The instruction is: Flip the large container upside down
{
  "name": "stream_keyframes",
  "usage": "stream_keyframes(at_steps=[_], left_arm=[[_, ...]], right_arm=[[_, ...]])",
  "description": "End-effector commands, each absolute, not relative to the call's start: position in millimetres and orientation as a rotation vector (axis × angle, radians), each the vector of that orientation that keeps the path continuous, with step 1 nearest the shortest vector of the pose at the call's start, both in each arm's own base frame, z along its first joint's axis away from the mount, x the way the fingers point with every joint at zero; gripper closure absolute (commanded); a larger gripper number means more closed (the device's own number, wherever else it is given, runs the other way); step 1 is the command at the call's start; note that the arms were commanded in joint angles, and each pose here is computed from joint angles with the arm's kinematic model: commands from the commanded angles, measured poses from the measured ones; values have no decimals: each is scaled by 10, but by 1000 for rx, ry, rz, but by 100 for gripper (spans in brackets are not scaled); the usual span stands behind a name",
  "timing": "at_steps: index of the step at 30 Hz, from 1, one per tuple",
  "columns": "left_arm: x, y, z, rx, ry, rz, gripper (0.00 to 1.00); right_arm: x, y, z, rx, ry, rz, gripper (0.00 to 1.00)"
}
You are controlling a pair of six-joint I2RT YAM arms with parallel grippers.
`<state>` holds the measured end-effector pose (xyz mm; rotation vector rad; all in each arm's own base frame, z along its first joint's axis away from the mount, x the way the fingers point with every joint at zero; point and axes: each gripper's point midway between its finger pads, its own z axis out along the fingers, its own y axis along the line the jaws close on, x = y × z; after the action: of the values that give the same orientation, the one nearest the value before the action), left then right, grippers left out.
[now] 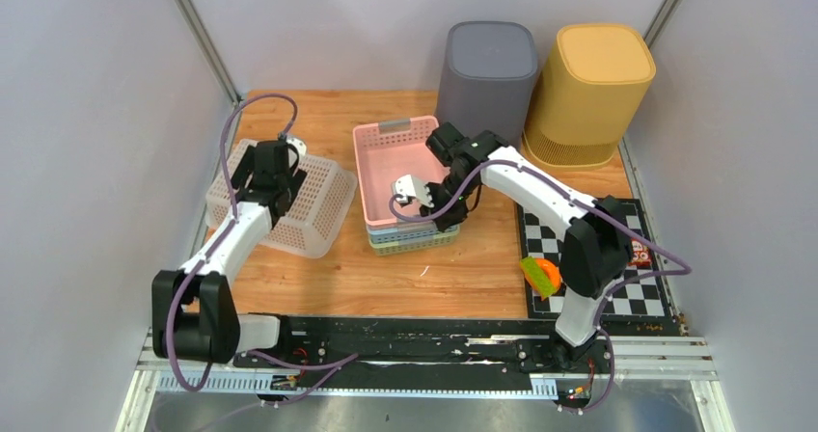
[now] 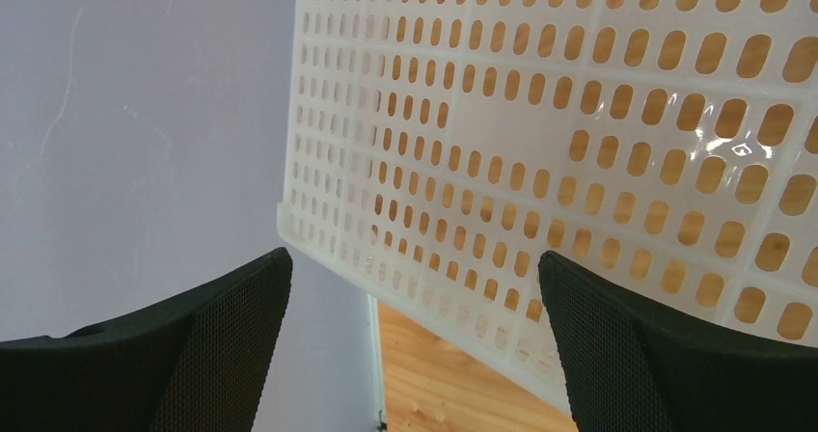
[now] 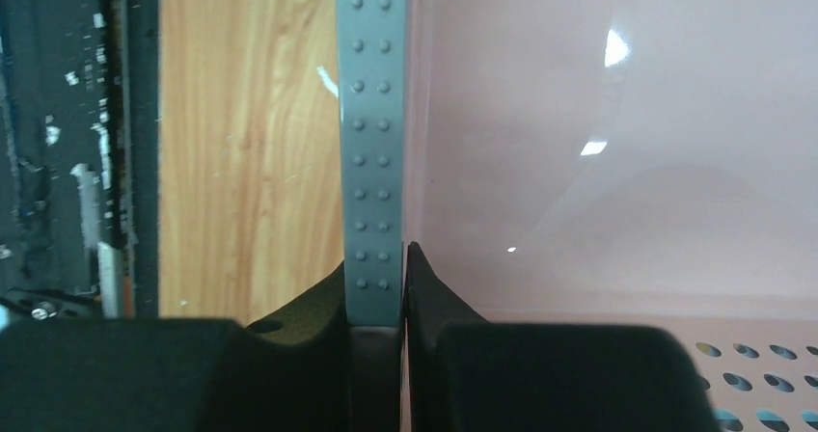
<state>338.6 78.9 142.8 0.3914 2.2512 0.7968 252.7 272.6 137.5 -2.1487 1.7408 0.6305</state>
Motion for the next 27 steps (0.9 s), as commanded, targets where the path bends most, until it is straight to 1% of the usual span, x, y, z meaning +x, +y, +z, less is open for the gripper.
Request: stream_keyframes(at_steps=[1, 9, 16, 22, 27], left_arm=[[3628, 604, 1234, 367, 2308, 638, 0], [4095, 430, 1214, 294, 2336, 540, 0], [4545, 207, 1249, 263, 2337, 509, 0], [4904, 75, 1243, 223, 2343, 521, 0], [5202, 68, 1254, 198, 2336, 543, 0]], right_arm=[[2010, 2509, 1443, -2128, 1837, 811, 91], [1673, 2303, 1361, -2128, 1861, 831, 83], [1538, 2163, 1352, -2118, 1860, 806, 71], [1416, 2002, 1360, -2118, 1852, 758, 60], [1348, 1929, 1414, -2100, 1829, 733, 56]])
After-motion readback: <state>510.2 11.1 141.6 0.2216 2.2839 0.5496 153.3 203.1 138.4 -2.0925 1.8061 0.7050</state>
